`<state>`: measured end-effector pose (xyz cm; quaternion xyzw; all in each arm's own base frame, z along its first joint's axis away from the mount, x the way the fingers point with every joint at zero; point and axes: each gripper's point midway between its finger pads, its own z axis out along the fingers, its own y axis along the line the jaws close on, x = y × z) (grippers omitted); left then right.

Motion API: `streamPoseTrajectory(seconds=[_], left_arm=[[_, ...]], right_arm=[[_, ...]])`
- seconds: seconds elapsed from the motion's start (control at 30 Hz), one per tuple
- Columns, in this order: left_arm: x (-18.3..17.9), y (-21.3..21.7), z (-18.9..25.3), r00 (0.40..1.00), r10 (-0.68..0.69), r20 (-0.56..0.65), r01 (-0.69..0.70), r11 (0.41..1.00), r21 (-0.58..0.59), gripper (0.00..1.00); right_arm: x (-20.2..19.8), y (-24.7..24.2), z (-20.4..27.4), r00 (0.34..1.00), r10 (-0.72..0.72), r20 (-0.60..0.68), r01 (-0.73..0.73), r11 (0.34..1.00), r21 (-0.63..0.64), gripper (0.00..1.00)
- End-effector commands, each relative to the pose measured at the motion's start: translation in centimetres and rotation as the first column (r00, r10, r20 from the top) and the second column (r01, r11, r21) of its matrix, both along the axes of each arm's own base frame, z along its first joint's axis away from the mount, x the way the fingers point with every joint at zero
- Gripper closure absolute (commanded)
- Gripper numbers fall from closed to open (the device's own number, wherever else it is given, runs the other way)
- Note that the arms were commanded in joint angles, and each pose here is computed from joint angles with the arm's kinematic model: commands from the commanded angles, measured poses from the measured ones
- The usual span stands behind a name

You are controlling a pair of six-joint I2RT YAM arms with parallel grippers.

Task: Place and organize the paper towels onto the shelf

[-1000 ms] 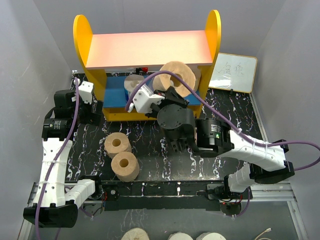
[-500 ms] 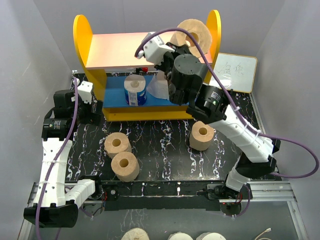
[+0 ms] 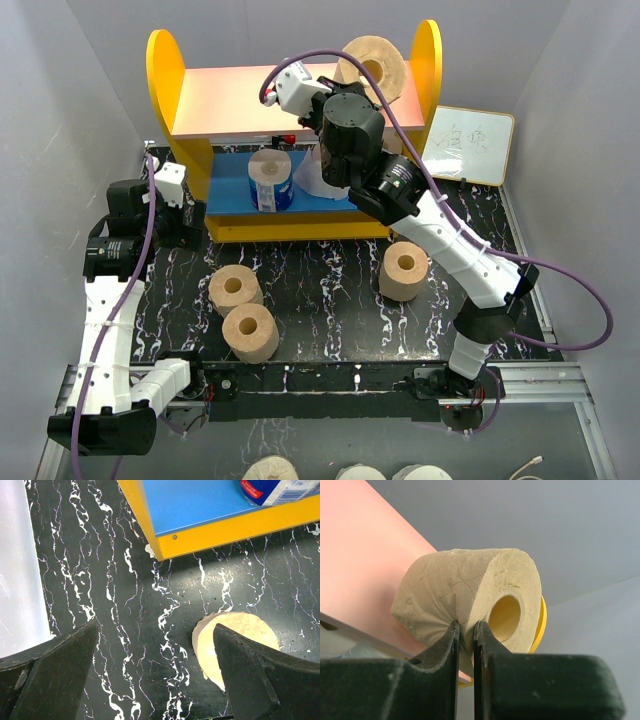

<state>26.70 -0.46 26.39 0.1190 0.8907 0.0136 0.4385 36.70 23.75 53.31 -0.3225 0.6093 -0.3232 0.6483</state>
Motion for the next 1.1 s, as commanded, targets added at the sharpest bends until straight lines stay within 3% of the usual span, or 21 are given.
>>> streamPoseTrajectory(seconds=[0.0, 0.7, 0.77, 0.87, 1.07], left_arm=[[-0.1, -0.2, 0.6, 0.999, 0.000, 0.032, 0.001, 1.000, -0.019, 0.01], [-0.2, -0.6, 0.3, 1.000, -0.011, 0.028, 0.012, 0.999, -0.039, 0.01], [-0.2, -0.6, 0.4, 1.000, -0.009, 0.030, 0.011, 0.999, -0.040, 0.01], [-0.2, -0.6, 0.3, 1.000, -0.011, 0.027, 0.012, 0.999, -0.042, 0.01], [-0.1, -0.6, 0.3, 1.000, -0.009, 0.029, 0.010, 0.999, -0.040, 0.01]], right_arm=[[-0.1, -2.2, 3.2, 0.995, -0.044, 0.090, 0.035, 0.995, 0.097, 1.00], [0.2, -6.1, 3.5, 0.987, -0.134, 0.093, 0.123, 0.986, 0.116, 1.00], [0.2, -6.6, 3.7, 0.982, -0.155, 0.106, 0.140, 0.981, 0.137, 0.85], [0.0, -7.2, 4.7, 0.972, -0.186, 0.141, 0.160, 0.971, 0.177, 0.52], [-0.7, -7.3, 6.5, 0.956, -0.197, 0.216, 0.149, 0.964, 0.220, 0.37]])
